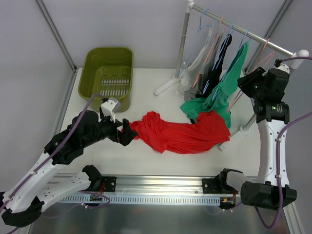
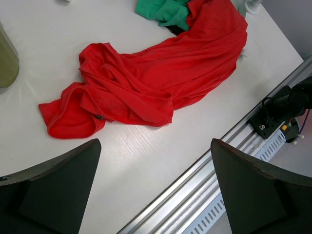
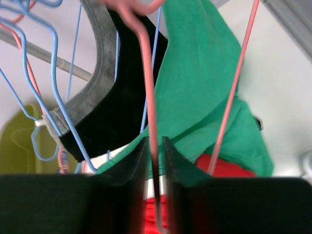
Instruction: Remove the tank top from the hanger
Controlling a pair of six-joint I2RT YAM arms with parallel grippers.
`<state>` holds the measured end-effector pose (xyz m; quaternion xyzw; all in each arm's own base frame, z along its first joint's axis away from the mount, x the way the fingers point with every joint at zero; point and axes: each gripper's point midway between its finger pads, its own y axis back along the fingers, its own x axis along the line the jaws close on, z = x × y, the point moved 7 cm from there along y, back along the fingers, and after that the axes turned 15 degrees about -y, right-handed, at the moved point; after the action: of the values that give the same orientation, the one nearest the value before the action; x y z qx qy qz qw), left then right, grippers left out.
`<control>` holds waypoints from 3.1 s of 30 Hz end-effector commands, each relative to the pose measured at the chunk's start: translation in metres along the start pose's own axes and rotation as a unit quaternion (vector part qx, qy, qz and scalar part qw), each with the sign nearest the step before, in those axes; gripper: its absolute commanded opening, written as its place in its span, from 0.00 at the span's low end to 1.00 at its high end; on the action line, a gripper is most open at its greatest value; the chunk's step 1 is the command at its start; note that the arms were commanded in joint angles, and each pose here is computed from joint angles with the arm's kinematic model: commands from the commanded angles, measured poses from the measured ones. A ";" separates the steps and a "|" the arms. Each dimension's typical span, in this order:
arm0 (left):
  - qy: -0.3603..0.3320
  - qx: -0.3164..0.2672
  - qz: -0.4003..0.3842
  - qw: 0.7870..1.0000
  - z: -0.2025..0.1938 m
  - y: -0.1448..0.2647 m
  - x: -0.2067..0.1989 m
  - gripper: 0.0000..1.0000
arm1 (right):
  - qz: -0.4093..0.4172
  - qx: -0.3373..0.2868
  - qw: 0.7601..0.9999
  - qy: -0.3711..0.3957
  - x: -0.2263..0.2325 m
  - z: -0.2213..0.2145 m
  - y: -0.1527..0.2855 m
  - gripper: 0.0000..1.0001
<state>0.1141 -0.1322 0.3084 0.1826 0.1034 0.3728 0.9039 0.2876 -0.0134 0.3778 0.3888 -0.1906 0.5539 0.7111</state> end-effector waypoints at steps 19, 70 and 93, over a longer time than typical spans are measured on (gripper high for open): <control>-0.053 0.140 -0.047 0.988 -0.011 -0.221 -0.065 0.99 | -0.104 -0.099 0.983 0.111 -0.076 -0.024 0.142 0.99; -0.094 -0.116 0.105 0.983 0.120 -0.064 -0.074 0.00 | 0.157 -0.118 0.965 0.172 -0.046 -0.060 0.249 0.99; -0.104 -0.323 0.421 0.841 0.348 -0.005 0.161 0.00 | 0.215 -0.072 0.962 0.152 -0.032 -0.069 0.258 0.99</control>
<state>0.3052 -0.1074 0.6196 -0.0305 -0.1915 0.7397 0.6444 0.0304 0.0314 0.3867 0.2013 -0.1806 0.7031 0.6576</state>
